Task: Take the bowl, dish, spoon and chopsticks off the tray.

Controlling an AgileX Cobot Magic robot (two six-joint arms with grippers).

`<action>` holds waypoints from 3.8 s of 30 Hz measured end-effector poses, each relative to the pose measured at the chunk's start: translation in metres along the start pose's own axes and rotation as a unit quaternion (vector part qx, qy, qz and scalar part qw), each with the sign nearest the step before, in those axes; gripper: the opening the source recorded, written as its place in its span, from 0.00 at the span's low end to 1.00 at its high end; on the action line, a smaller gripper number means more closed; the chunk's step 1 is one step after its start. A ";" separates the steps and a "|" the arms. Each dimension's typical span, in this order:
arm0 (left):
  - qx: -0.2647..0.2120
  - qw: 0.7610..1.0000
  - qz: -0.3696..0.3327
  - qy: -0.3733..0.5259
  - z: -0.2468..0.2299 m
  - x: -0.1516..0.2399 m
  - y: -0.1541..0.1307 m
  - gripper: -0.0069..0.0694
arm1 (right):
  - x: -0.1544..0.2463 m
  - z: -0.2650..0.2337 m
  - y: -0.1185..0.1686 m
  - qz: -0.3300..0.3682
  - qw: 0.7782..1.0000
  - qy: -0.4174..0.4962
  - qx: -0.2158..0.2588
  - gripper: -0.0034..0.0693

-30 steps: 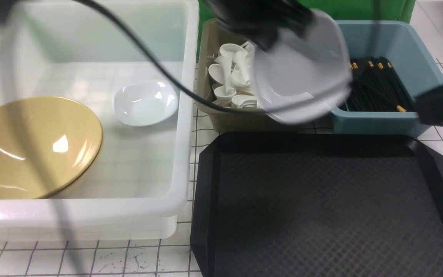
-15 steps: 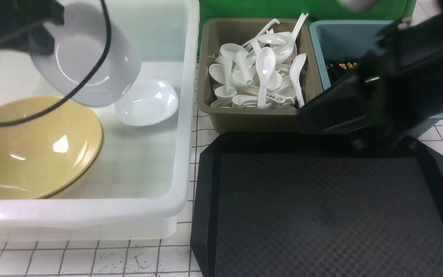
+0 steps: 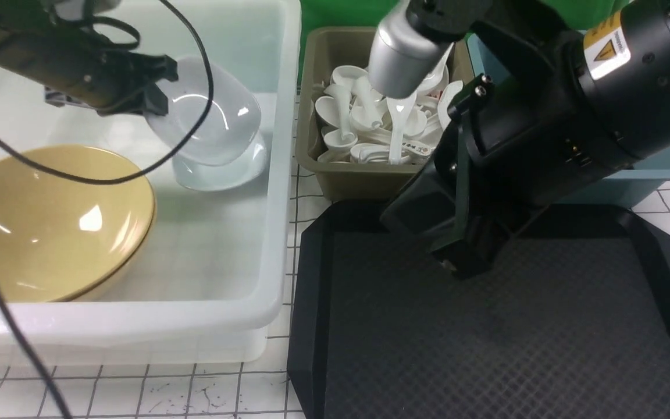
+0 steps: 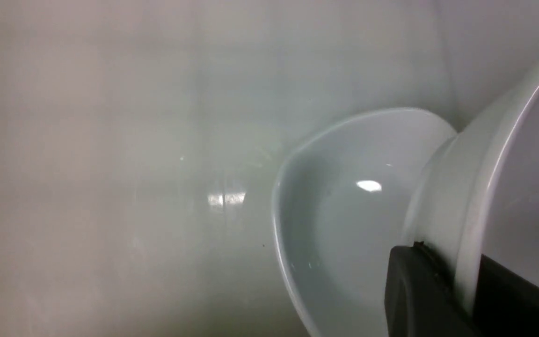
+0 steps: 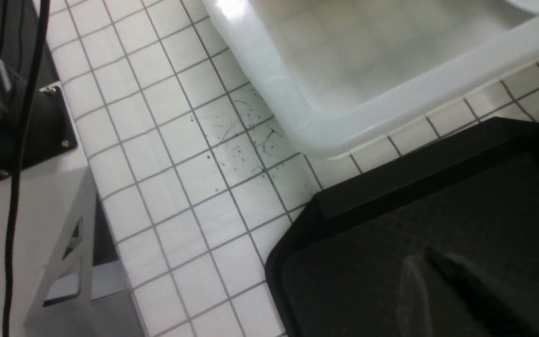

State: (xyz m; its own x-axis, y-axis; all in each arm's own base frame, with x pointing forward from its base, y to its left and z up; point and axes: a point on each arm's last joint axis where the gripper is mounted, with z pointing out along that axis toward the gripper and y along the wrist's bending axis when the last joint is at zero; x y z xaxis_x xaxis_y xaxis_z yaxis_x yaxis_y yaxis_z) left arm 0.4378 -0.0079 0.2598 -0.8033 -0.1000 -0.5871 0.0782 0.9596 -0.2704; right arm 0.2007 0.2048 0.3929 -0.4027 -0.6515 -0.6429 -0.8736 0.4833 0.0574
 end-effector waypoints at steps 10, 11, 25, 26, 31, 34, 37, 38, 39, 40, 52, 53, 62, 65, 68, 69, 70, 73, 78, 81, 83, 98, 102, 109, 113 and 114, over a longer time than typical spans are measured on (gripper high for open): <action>0.016 0.999 -0.002 0.038 0.048 0.000 0.011 0.13 | 0.002 0.000 -0.006 -0.017 0.999 0.014 0.034 0.11; 0.018 0.999 0.000 0.041 0.049 0.001 0.011 0.15 | 0.002 0.000 -0.006 -0.017 0.999 0.013 0.035 0.11; 0.023 0.989 0.093 0.116 0.002 -0.015 -0.003 0.71 | 0.011 -0.002 -0.015 -0.008 0.995 0.061 0.084 0.11; 0.018 0.988 0.096 0.116 -0.012 -0.020 -0.007 0.71 | 0.013 -0.003 -0.017 -0.003 0.993 0.074 0.093 0.11; 0.007 0.991 0.110 0.070 -0.097 -0.032 -0.033 0.56 | 0.018 -0.014 -0.017 0.010 0.990 0.084 0.117 0.11; 0.006 0.991 0.127 0.043 -0.140 -0.023 -0.051 0.41 | 0.020 -0.031 -0.012 0.008 0.991 0.058 0.123 0.11; 0.009 0.988 0.150 0.032 -0.173 0.002 -0.069 0.24 | 0.027 -0.049 -0.005 0.002 0.991 0.005 0.136 0.11; 0.009 0.988 0.151 0.032 -0.175 0.004 -0.070 0.22 | 0.028 -0.048 -0.005 0.002 0.991 0.000 0.137 0.11; 0.012 0.987 0.159 0.031 -0.183 0.015 -0.075 0.17 | 0.034 -0.053 -0.002 0.000 0.990 -0.018 0.141 0.11; 0.014 0.986 0.164 0.031 -0.188 0.026 -0.079 0.13 | 0.037 -0.055 -0.001 0.000 0.989 -0.038 0.146 0.11; -0.005 0.984 0.157 -0.082 -0.228 0.189 -0.064 0.08 | 0.093 -0.075 0.021 0.008 0.960 -0.229 0.164 0.11; -0.009 0.982 0.157 -0.106 -0.230 0.208 -0.061 0.08 | 0.099 -0.081 0.025 0.011 0.953 -0.256 0.163 0.11; -0.012 0.959 0.172 -0.227 -0.246 0.293 -0.050 0.07 | 0.141 -0.107 0.042 0.010 0.908 -0.383 0.170 0.12; -0.011 0.951 0.177 -0.254 -0.250 0.304 -0.049 0.07 | 0.145 -0.109 0.044 0.009 0.901 -0.397 0.172 0.13; -0.010 0.941 0.182 -0.284 -0.256 0.313 -0.049 0.07 | 0.145 -0.109 0.044 0.008 0.899 -0.401 0.173 0.13; -0.010 0.938 0.183 -0.293 -0.259 0.316 -0.050 0.07 | 0.145 -0.108 0.044 0.008 0.899 -0.402 0.173 0.14; -0.010 0.937 0.184 -0.296 -0.259 0.317 -0.050 0.07 | 0.145 -0.109 0.044 0.009 0.899 -0.402 0.173 0.14; -0.010 0.935 0.185 -0.303 -0.261 0.318 -0.050 0.07 | 0.145 -0.109 0.044 0.010 0.899 -0.402 0.173 0.14; -0.010 0.935 0.185 -0.303 -0.261 0.318 -0.050 0.07 | 0.145 -0.108 0.043 0.010 0.899 -0.402 0.173 0.15; -0.010 0.935 0.185 -0.303 -0.261 0.318 -0.050 0.07 | 0.145 -0.108 0.043 0.010 0.899 -0.401 0.173 0.15; -0.010 0.935 0.185 -0.303 -0.261 0.318 -0.050 0.07 | 0.145 -0.108 0.043 0.010 0.899 -0.401 0.173 0.16; -0.010 0.935 0.185 -0.303 -0.261 0.318 -0.050 0.07 | 0.142 -0.112 0.040 -0.011 0.882 -0.423 0.207 0.18; -0.008 0.935 0.184 -0.304 -0.261 0.318 -0.050 0.07 | 0.143 -0.113 0.037 -0.022 0.876 -0.425 0.228 0.18; -0.008 0.935 0.184 -0.304 -0.261 0.318 -0.050 0.07 | 0.169 -0.087 0.027 -0.022 0.878 -0.398 0.266 0.18; -0.008 0.935 0.184 -0.304 -0.261 0.318 -0.050 0.07 | 0.201 -0.071 0.021 0.042 0.871 -0.389 0.299 0.18; -0.008 0.935 0.184 -0.304 -0.261 0.318 -0.050 0.07 | 0.210 -0.068 0.020 0.061 0.866 -0.389 0.309 0.18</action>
State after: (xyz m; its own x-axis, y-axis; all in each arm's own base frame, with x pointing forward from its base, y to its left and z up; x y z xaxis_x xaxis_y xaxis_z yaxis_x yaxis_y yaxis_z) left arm 0.0240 -0.0190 0.2858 -0.2401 0.1122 -0.9642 0.2708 0.9616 0.0444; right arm 0.0796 0.0378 0.3113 0.0327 -0.0987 -0.9946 -0.4281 0.8978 -0.1032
